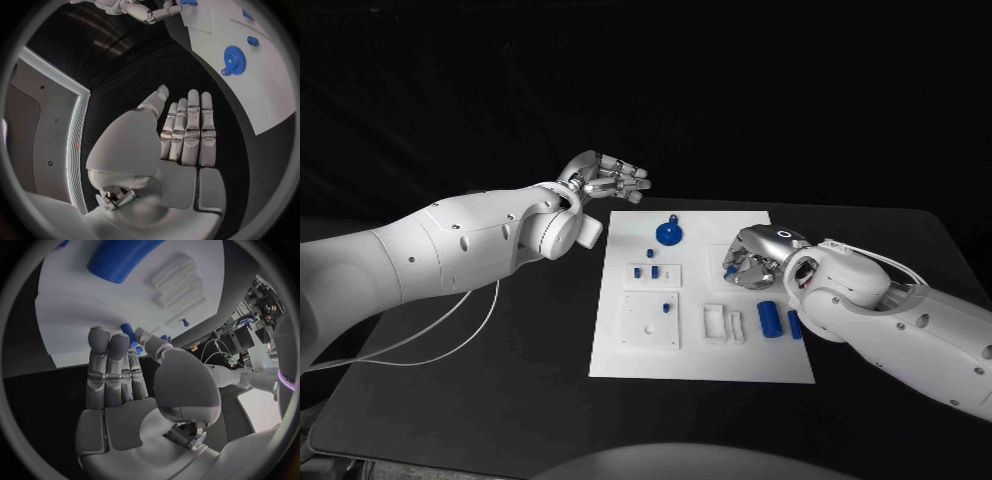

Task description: Assemble the parts on the task board

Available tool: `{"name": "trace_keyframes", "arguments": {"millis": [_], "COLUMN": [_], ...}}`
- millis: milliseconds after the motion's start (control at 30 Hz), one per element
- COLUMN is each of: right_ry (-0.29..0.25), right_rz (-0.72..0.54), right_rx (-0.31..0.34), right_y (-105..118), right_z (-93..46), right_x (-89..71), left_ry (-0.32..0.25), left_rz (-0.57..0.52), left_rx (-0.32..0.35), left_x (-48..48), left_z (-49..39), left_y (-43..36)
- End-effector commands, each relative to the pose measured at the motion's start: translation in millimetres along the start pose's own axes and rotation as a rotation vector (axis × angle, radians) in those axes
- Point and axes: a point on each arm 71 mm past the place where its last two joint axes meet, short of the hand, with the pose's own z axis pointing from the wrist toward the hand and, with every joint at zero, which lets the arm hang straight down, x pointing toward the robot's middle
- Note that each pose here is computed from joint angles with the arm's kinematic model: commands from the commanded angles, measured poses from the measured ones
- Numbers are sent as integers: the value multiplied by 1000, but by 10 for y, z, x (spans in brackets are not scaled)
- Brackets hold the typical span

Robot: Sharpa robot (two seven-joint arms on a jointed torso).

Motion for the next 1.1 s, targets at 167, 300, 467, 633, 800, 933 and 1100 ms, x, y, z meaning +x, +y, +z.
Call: {"name": "trace_keyframes", "arguments": {"millis": [167,300,467,633,800,933,1100], "right_ry": [-74,-116,-161,-214,-255,-266,-244], "right_rz": [-39,-36,-19,6,22,34,50], "right_rx": [-7,-20,-45,-74,-109,-151,-221], "right_y": [27,58,106,165,265,389,629], "right_z": [6,-4,-51,-122,-210,-246,-245], "right_x": [-7,-38,-102,-255,-413,-473,-408], "left_ry": [12,13,11,4,-10,-20,-18], "left_rz": [-10,-10,-9,-7,-1,2,2], "left_rx": [11,11,10,8,4,0,0], "left_x": [16,17,8,-19,-49,-60,-44], "left_z": [7,7,7,12,21,32,50], "left_y": [-22,-22,-19,-8,3,10,8]}}
